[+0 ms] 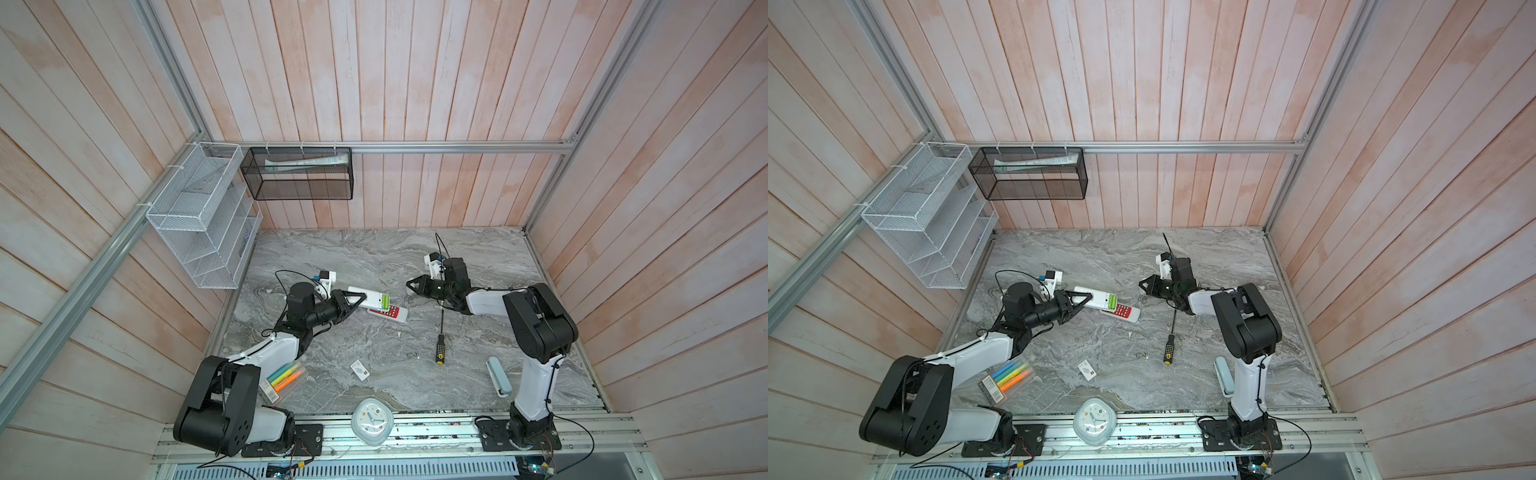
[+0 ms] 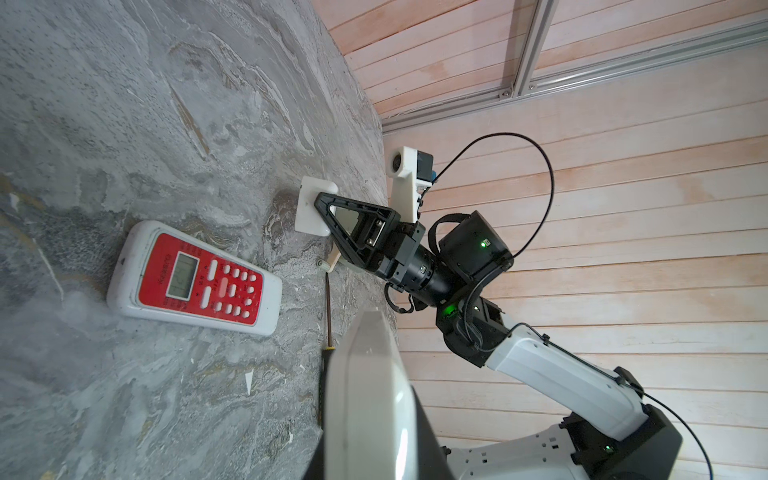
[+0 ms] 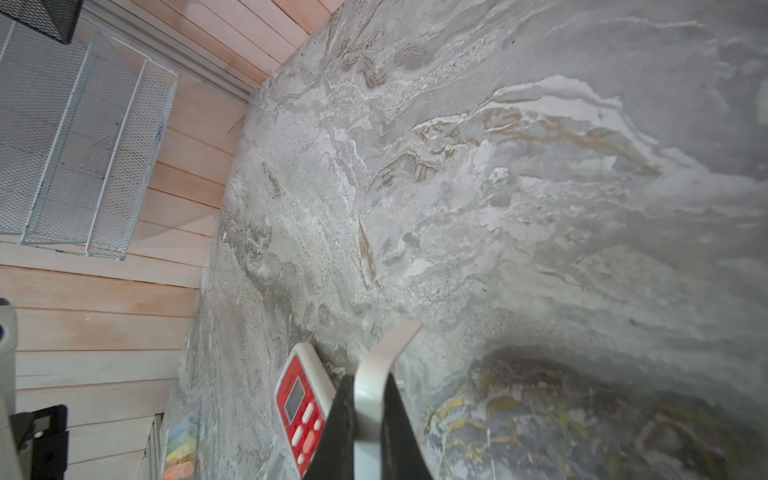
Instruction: Unload the batteries from the remote control
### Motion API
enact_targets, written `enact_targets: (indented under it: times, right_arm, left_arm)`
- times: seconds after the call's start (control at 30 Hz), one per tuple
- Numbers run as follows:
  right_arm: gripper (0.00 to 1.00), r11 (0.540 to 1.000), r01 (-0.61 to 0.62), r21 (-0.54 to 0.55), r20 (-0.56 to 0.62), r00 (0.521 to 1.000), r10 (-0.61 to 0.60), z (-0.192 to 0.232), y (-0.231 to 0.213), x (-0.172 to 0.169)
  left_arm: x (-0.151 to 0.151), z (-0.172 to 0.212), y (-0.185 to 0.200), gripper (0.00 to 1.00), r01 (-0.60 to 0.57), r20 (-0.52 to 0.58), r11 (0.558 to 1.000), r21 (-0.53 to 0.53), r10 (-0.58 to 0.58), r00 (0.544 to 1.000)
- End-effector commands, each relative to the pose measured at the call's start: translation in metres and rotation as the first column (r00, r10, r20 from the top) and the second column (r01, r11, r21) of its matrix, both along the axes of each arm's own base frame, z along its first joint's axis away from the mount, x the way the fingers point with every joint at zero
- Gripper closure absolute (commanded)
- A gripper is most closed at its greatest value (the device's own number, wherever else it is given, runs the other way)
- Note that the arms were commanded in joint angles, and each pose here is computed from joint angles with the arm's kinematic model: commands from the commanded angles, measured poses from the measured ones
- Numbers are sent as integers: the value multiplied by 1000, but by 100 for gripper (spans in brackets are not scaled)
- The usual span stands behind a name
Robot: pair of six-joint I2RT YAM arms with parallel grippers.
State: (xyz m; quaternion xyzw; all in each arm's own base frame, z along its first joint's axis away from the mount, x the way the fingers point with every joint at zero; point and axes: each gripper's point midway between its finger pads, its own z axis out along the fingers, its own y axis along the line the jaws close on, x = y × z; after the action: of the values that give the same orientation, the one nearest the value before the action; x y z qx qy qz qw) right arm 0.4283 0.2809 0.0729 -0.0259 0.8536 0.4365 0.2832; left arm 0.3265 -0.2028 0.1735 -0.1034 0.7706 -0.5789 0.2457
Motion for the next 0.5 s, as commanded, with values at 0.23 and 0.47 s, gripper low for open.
enact_targets:
  times: [0.23, 0.47]
  right_arm:
    - [95, 995, -19, -103, -45, 999, 14, -40, 10, 9]
    - [86, 991, -15, -130, -63, 998, 7, -51, 6, 8]
  left_arm:
    - [-1, -2, 5, 100, -4, 21, 1000, 11, 4, 1000]
    - [-2, -3, 5, 100, -3, 18, 1000, 8, 3, 1000]
